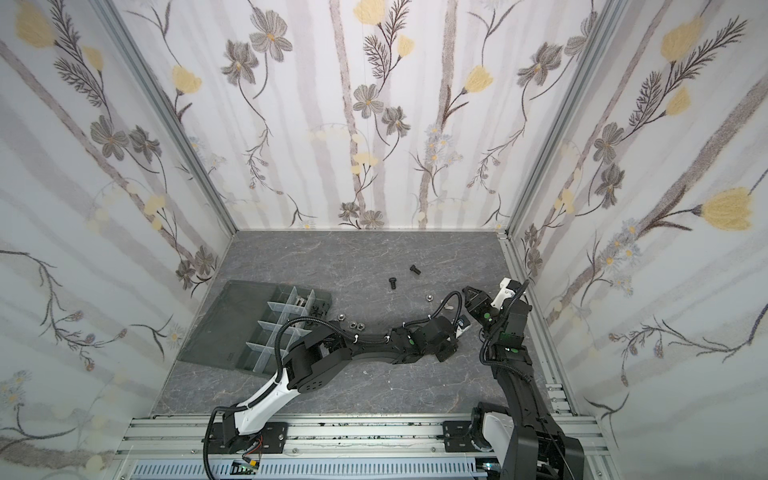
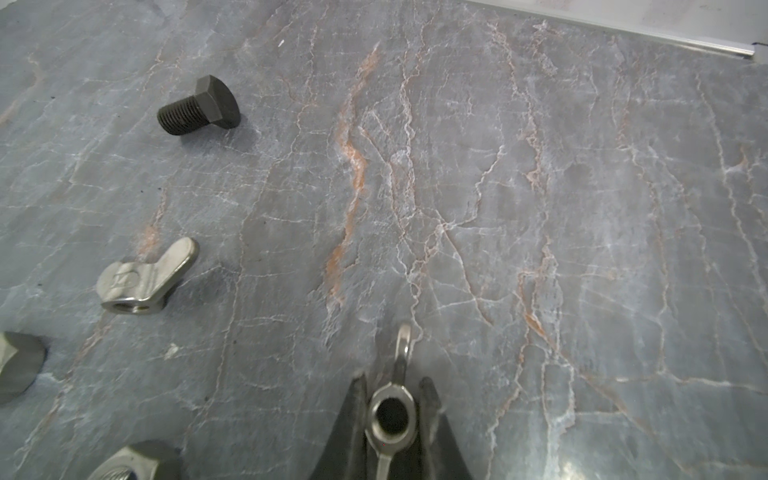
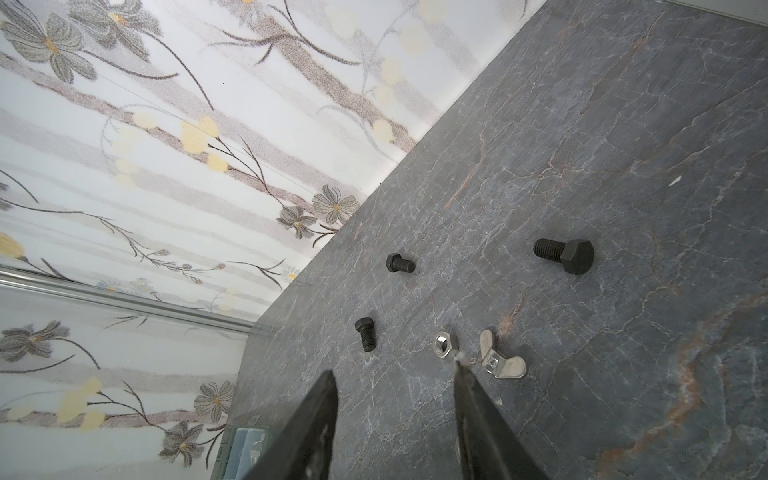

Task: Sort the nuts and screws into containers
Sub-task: 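Lower the left gripper onto the wing nut and close on it, then carry the wing nut with the left gripper back over the organizer box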

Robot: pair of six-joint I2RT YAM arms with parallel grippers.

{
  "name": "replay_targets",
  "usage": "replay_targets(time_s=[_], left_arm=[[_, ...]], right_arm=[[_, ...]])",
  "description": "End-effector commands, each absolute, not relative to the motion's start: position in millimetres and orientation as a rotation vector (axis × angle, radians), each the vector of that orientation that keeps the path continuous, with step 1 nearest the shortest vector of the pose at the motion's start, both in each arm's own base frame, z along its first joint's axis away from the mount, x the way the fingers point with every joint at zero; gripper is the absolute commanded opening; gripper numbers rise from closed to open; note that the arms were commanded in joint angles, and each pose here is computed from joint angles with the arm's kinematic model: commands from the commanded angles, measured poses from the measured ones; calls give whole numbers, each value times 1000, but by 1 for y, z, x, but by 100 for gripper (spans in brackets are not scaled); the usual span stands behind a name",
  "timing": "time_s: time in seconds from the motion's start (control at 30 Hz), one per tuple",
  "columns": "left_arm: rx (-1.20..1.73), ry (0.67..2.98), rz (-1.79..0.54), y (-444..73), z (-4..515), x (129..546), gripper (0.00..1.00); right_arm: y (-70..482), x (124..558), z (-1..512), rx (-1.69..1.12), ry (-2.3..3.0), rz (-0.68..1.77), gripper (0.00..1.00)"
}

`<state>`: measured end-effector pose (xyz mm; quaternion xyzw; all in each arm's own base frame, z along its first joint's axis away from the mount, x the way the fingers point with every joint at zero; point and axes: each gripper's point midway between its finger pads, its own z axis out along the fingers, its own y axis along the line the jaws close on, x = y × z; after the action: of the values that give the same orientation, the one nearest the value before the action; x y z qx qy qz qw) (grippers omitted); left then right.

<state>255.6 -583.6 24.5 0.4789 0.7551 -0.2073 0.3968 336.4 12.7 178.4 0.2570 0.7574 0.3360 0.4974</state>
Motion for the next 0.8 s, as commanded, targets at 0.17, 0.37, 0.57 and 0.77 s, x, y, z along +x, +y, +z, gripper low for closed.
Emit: replay_targets(time_s=[0.17, 0.37, 0.57, 0.77], left_arm=[[1181, 1947, -467, -560, 41, 257, 5], [1117, 1957, -473, -542, 66, 260, 5], [1007, 1973, -487, -514, 99, 269, 5], [856, 2015, -485, -469, 127, 286, 5]], right_arm=[[17, 341, 179, 578, 1825, 835, 48], [19, 342, 178, 563, 1833, 842, 48], [32, 346, 170, 529, 1886, 858, 48], [50, 349, 165, 475, 1935, 869, 49]])
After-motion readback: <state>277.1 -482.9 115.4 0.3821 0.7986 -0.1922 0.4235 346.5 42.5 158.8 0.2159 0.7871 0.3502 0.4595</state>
